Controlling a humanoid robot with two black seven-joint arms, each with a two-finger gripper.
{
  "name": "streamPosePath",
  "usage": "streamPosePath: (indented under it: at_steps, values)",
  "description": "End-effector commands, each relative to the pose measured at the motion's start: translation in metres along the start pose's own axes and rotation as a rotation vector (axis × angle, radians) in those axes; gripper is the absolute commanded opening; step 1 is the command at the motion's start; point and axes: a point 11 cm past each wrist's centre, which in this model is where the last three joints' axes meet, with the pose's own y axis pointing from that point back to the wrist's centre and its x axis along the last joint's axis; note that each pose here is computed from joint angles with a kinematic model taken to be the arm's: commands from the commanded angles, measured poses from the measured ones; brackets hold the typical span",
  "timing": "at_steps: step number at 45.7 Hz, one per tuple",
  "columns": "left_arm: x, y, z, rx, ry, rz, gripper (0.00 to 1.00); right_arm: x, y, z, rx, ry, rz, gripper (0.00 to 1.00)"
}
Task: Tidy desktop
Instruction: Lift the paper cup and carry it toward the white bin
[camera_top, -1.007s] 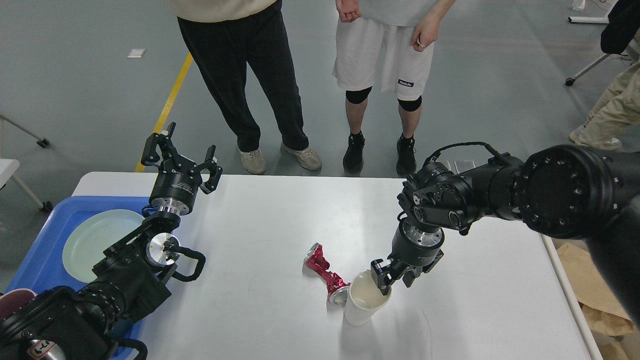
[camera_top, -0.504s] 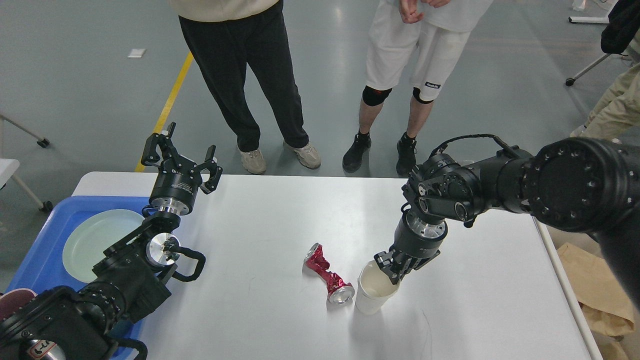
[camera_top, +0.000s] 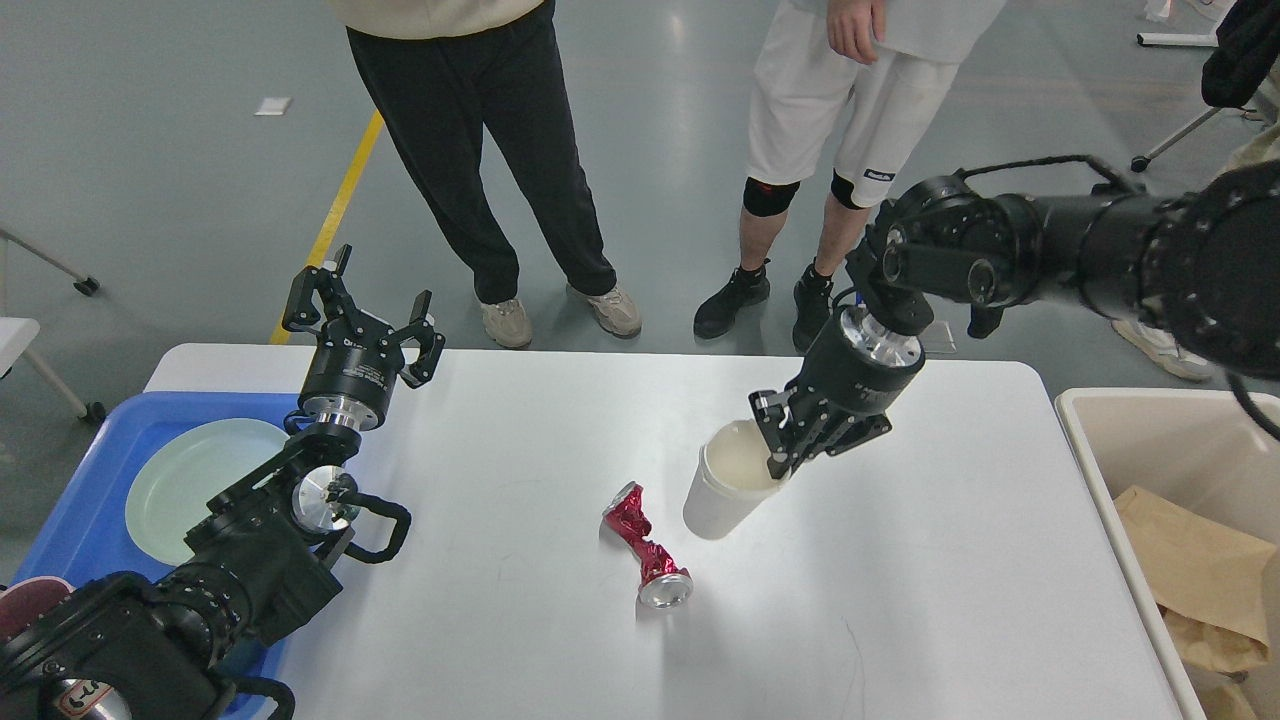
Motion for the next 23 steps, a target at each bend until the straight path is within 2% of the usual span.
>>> streamPosePath:
  at_steps: [1, 5, 14, 23]
  values:
    - [0.000, 0.000, 0.000, -0.001, 0.000, 0.000, 0.97, 0.018, 0.052, -0.002, -0.010, 0.004, 0.112, 0.00]
    - [0.000, 0.000, 0.000, -0.001, 0.000, 0.000, 0.97, 0.028, 0.095, 0.000, -0.029, 0.003, 0.204, 0.00]
    - [0.000, 0.000, 0.000, 0.001, 0.000, 0.000, 0.97, 0.039, 0.189, 0.036, -0.150, -0.049, 0.415, 0.00]
    - [0.000, 0.000, 0.000, -0.001, 0.000, 0.000, 0.97, 0.038, 0.243, 0.107, -0.231, -0.177, 0.565, 0.00]
